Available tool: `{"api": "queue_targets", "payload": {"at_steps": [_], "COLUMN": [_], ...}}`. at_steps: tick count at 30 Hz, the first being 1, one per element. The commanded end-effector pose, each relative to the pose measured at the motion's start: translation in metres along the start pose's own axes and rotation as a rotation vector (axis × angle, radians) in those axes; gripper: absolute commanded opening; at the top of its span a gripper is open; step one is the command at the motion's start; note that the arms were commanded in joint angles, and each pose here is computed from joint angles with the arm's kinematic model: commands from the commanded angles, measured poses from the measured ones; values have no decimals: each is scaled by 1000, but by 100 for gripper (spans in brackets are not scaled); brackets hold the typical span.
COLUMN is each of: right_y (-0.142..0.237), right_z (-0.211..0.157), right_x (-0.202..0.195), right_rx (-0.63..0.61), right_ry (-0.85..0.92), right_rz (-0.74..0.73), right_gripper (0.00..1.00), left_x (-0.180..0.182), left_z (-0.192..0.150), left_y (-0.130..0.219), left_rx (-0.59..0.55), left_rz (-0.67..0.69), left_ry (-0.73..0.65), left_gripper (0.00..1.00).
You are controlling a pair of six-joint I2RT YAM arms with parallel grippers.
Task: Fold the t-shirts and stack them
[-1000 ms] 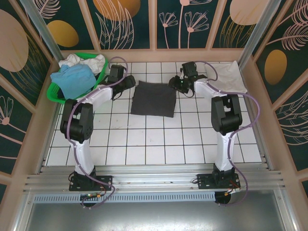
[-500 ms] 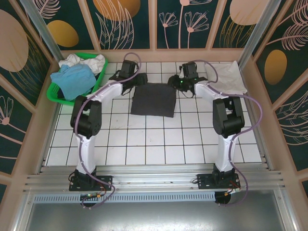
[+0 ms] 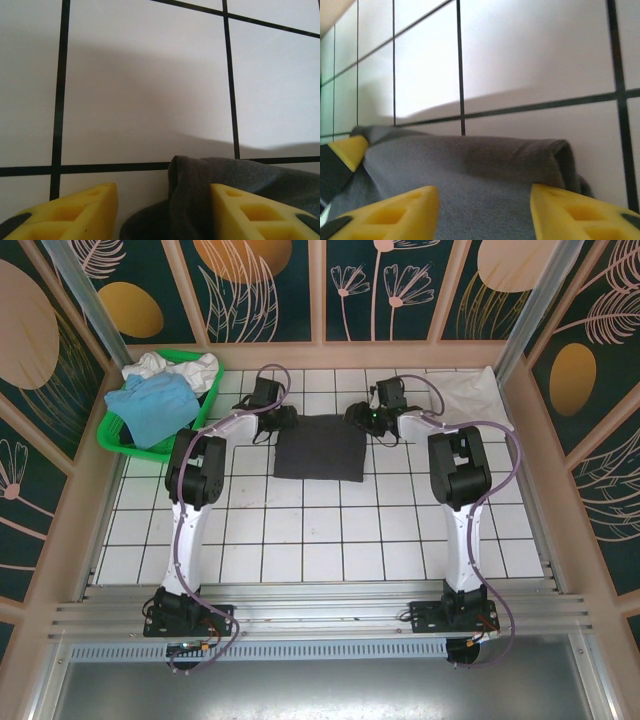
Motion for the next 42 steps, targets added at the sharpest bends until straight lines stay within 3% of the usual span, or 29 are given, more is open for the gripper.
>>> {"api": "queue_targets", "payload": {"at_steps": [1, 6, 10, 16, 19, 22, 26, 28, 31, 35, 38, 42], "right_y": [24, 36, 22, 32, 41, 46, 49, 58, 78, 72, 45, 13], "right_z": [8, -18, -67, -120, -152, -199, -242, -230, -192, -135, -104, -101], "right_x": [12, 37, 36, 2, -5, 16, 75, 99, 118, 101, 77, 61], "right_rx": [-54, -88, 4, 54, 100, 166, 269, 242, 96, -7, -2, 67], "right_ry": [49, 169, 199, 190, 155, 152, 186, 217, 284, 296, 291, 299], "right_rz": [-22, -69, -92, -294, -311, -300, -133, -91, -76, -116, -172, -180], "right_gripper": [58, 60, 57, 53, 50, 49, 53, 57, 65, 67, 67, 66], "left_x": [12, 5, 3, 18, 22, 31, 39, 40, 42, 46, 43, 39], "left_z": [-2, 9, 6, -33, -67, -94, -103, -100, -106, -132, -148, -151], "left_y": [16, 51, 88, 135, 143, 154, 180, 194, 210, 213, 200, 181], "left_rx": [13, -38, -87, -117, -90, -78, -138, -168, -192, -173, -129, -90], "left_rz": [59, 42, 21, 28, -27, -42, -6, 1, -7, -30, -63, -86], "left_ry": [22, 19, 29, 73, 114, 158, 195, 196, 202, 230, 244, 241], "left_gripper": [49, 54, 61, 62, 62, 61, 63, 64, 64, 65, 64, 56]}}
Point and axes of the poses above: each hand's point on the last joint's axis, 136 mm out from that joint toward the fingers, its own y axis back along the fingers, its own x axis along the line the jaws close on, z = x × y, the point moved 6 cm from there along y, back along the fingers, and after that the axes turned 2 degrees about -y, right-handed, at the moved point
